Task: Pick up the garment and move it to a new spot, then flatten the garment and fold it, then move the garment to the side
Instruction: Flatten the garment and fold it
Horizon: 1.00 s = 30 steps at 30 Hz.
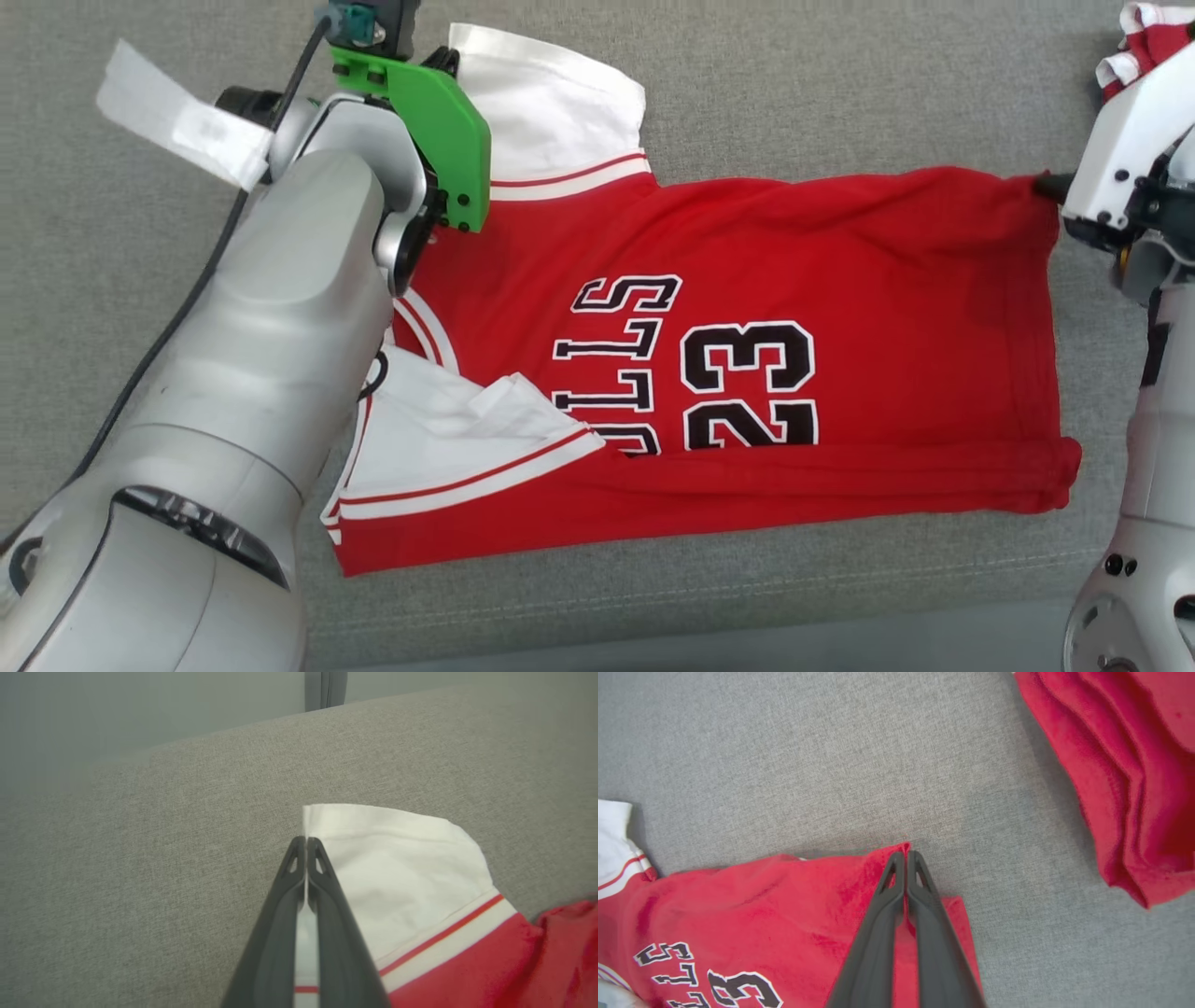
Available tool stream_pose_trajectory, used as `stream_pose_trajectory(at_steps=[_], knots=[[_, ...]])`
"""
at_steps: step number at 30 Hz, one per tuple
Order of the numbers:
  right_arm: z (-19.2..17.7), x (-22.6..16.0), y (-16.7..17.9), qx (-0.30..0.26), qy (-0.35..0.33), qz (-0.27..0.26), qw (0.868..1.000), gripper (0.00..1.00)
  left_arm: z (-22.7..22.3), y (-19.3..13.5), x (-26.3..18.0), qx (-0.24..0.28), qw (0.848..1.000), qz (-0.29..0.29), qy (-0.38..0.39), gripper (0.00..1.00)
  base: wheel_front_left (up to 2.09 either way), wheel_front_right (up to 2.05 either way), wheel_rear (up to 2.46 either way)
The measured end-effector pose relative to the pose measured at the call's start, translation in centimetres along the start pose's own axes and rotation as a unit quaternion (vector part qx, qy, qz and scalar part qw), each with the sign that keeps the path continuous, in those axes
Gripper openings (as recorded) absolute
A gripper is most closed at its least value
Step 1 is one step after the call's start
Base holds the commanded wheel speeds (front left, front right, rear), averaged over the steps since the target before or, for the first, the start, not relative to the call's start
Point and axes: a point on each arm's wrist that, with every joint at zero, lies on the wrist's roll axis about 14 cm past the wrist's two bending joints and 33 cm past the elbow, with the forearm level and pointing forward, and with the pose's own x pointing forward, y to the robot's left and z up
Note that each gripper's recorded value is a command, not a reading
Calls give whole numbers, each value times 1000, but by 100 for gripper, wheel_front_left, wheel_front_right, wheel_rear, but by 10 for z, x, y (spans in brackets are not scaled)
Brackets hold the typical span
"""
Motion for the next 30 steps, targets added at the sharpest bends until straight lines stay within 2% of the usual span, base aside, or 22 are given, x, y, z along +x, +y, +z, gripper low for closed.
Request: stream_pose_trajectory(at_steps=[8,14,19,23,30], knots=[[-23,-23,1,-8,-17,10,1000,0,12,-2,-40,-36,996,4,-80,0,0,0,0],[-24,-41,10,-26,-52,20,998,0,21,3,-75,-66,989,18,-133,0,0,0,0],[-27,-51,22,-56,-63,25,996,0,13,7,-99,-82,985,31,-149,0,0,0,0],[-34,-54,21,-92,-57,9,994,0,0,12,-116,-98,983,44,-152,0,0,0,0],[-44,-55,7,-173,-43,-40,983,0,-32,12,-143,-132,980,57,-140,0,0,0,0]])
